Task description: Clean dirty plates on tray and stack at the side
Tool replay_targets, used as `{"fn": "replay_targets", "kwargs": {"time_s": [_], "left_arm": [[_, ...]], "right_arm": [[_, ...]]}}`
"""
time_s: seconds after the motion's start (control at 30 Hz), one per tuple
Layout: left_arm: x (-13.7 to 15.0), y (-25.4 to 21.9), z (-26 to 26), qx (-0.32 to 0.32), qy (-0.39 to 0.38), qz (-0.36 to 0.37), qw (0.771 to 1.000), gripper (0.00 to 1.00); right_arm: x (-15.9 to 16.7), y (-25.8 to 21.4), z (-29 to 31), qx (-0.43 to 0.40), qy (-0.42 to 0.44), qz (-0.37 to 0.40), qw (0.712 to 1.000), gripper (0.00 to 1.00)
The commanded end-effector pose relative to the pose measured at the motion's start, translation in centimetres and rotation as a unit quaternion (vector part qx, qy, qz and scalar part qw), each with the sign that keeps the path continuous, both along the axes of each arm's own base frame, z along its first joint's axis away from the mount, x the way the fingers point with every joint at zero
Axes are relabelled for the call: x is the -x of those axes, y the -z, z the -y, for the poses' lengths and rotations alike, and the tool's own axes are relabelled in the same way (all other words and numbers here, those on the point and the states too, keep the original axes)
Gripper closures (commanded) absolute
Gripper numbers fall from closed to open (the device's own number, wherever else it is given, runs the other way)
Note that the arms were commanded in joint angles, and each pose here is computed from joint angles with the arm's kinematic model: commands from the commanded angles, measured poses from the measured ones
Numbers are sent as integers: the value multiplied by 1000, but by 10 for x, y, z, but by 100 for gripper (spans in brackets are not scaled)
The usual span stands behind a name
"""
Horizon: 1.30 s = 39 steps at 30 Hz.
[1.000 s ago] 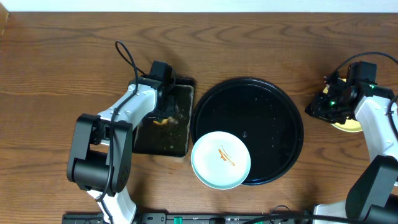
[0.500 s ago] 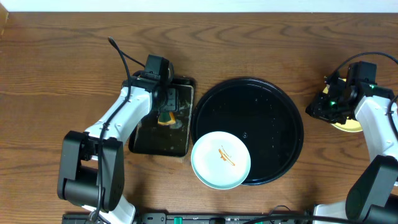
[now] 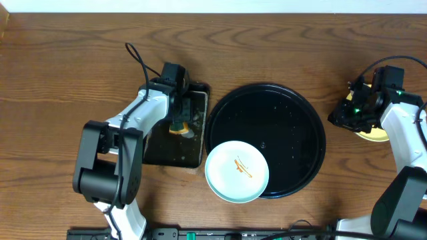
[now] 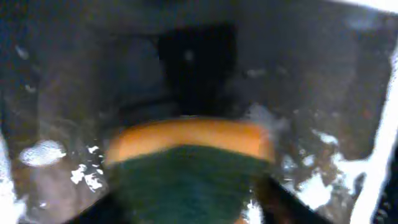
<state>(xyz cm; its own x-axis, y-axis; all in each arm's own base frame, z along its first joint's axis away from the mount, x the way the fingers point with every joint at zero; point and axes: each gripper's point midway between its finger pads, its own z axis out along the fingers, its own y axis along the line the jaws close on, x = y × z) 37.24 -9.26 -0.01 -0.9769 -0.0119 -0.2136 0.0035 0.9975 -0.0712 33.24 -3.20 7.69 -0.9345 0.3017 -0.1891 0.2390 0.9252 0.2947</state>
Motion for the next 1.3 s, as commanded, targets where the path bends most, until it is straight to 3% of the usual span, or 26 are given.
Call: {"fn": "replay_targets", "kwargs": {"time_s": [0.0,0.03,0.3,0.4,0.6,1.07,1.13,1.2,1.27], "left_arm": [[7,15,-1,1,-4,-25,1000,81],[6,13,-1,2,-6,-22,1000,92],[-7,-31,2,16,-5,37,999,91],[-10,-50,3,22,-4,61,998,42],[-5,-54,2,21,-5,56,998,27],[28,-6,2,30,-6,-8,1000,27],[32,-2,1,29,-8,-12,999,31],[35,1,0,28,-8,-16,999,45],[37,2,0,27,-8,-18,999,73]], "right_arm": [[-1,0,-2,3,-10,2,1000,72],[-1,0,-2,4,-10,2,1000,72],[-1,0,-2,4,-10,2,1000,72],[-1,0,-2,4,-10,2,1000,72],[-1,0,-2,4,-10,2,1000,72],[-1,0,-1,4,-10,2,1000,73],[-1,0,-1,4,-10,2,1000,73],[-1,0,-2,4,-10,2,1000,73],[-1,0,-2,3,-10,2,1000,73]]}}
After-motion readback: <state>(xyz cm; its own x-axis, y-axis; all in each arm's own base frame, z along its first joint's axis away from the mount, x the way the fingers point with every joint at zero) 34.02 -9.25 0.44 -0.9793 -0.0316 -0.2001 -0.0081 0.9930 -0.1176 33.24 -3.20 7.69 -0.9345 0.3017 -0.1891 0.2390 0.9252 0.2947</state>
